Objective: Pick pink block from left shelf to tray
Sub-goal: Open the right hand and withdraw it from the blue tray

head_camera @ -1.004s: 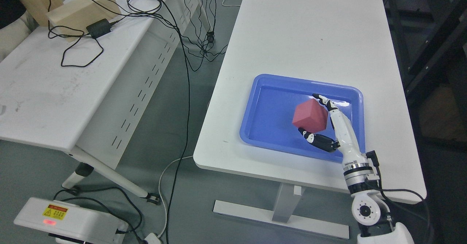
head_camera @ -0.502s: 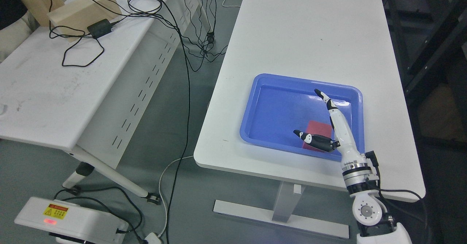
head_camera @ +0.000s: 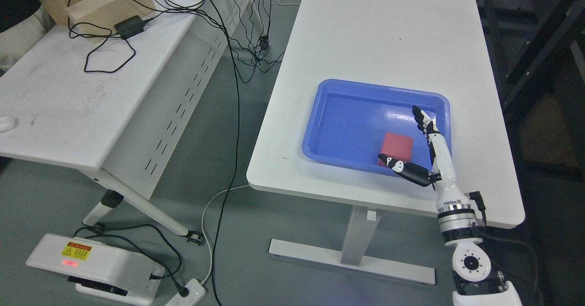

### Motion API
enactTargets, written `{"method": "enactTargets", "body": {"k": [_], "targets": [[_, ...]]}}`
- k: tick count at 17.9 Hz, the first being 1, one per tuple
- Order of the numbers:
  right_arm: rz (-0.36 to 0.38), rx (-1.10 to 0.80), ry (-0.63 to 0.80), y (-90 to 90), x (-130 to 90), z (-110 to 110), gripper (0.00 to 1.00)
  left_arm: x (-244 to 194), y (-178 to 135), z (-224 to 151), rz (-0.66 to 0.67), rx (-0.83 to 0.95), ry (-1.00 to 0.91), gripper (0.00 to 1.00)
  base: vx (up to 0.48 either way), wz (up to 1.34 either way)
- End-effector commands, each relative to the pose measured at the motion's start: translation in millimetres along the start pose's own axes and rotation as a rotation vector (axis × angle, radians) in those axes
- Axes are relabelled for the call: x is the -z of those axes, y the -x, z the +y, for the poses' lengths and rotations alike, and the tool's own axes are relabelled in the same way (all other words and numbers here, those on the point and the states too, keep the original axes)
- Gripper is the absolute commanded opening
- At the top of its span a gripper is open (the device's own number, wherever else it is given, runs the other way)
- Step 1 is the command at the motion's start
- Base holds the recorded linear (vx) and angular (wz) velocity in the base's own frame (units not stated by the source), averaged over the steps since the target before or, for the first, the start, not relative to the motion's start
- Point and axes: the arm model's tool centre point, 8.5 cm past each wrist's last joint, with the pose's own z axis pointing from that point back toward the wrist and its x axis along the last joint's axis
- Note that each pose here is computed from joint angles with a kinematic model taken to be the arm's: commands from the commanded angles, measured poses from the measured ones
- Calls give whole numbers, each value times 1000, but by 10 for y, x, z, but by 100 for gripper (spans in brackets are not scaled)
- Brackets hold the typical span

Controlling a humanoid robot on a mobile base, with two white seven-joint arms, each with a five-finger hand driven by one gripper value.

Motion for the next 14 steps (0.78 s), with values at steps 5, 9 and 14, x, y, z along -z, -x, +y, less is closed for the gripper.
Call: {"method": "enactTargets", "body": {"k": [5,9,14], "targets": [[81,33,73,182,-103,-283,100,-13,31,114,5,5,-17,100,-146,1],[108,40,82,215,-113,-296,100,-13,31,114,5,5,-17,100,-156,34],[127,60,91,241,-118,-310,100,-13,31,114,5,5,-17,100,-162,34]]}}
